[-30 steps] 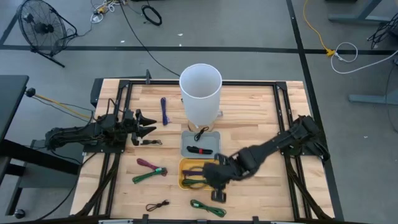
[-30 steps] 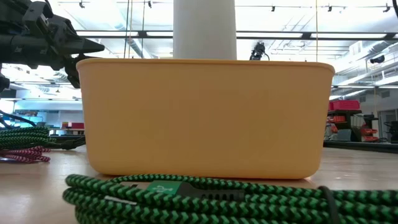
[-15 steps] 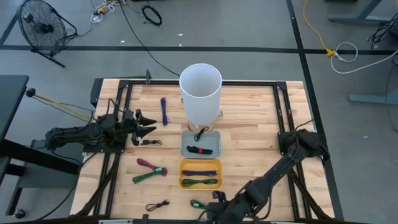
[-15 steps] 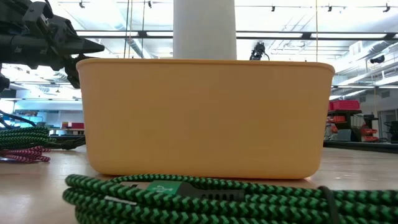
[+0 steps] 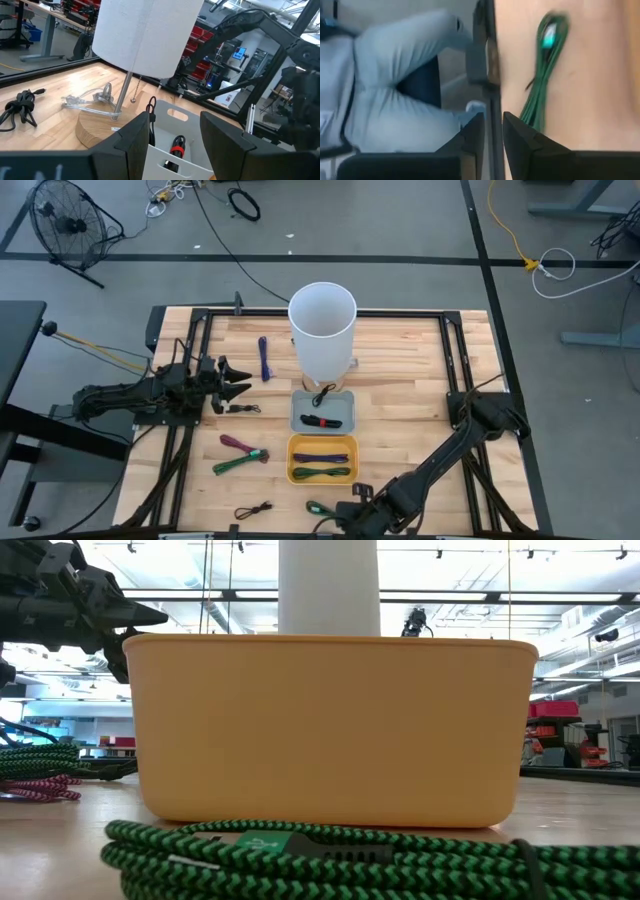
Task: Pick & Place USB Port
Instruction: Put the green charger cable into the yellow bin
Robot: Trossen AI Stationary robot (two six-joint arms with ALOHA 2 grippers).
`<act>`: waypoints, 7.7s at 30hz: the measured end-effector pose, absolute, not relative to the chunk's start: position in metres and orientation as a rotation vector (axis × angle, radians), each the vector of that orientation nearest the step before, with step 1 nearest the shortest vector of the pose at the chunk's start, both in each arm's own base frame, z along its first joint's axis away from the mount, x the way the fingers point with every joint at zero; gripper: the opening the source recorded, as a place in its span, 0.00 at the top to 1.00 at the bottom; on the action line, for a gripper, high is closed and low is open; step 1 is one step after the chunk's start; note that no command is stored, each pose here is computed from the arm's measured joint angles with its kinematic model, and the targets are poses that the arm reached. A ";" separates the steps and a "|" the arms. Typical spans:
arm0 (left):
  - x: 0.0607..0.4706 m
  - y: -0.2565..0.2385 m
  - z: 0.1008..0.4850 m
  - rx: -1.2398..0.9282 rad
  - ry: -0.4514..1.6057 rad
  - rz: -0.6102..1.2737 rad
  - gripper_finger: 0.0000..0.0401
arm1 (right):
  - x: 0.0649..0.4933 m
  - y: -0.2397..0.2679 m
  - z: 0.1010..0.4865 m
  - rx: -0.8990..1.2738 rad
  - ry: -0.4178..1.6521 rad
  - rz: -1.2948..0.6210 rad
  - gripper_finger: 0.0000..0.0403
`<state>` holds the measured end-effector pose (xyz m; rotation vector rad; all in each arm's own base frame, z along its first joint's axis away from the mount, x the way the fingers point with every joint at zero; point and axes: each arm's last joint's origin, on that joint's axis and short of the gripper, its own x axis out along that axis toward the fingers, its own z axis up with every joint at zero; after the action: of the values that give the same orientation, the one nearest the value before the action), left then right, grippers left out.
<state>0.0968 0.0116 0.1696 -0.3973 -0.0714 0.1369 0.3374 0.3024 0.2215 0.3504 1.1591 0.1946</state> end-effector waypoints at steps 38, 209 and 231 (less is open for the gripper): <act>0.097 0.011 0.169 -0.397 -0.068 0.134 0.55 | 0.358 0.295 0.161 0.301 1.277 0.103 0.52; 0.097 0.011 0.169 -0.388 -0.060 0.128 0.55 | 0.372 0.242 0.181 0.246 1.323 -0.441 0.99; 0.097 0.011 0.169 -0.388 -0.060 0.128 0.55 | 0.379 0.233 0.177 0.223 1.236 -0.506 0.99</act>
<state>0.0969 0.0113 0.1689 -0.3877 -0.0596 0.1283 0.3788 0.2327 0.1770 0.2226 1.2360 -0.5059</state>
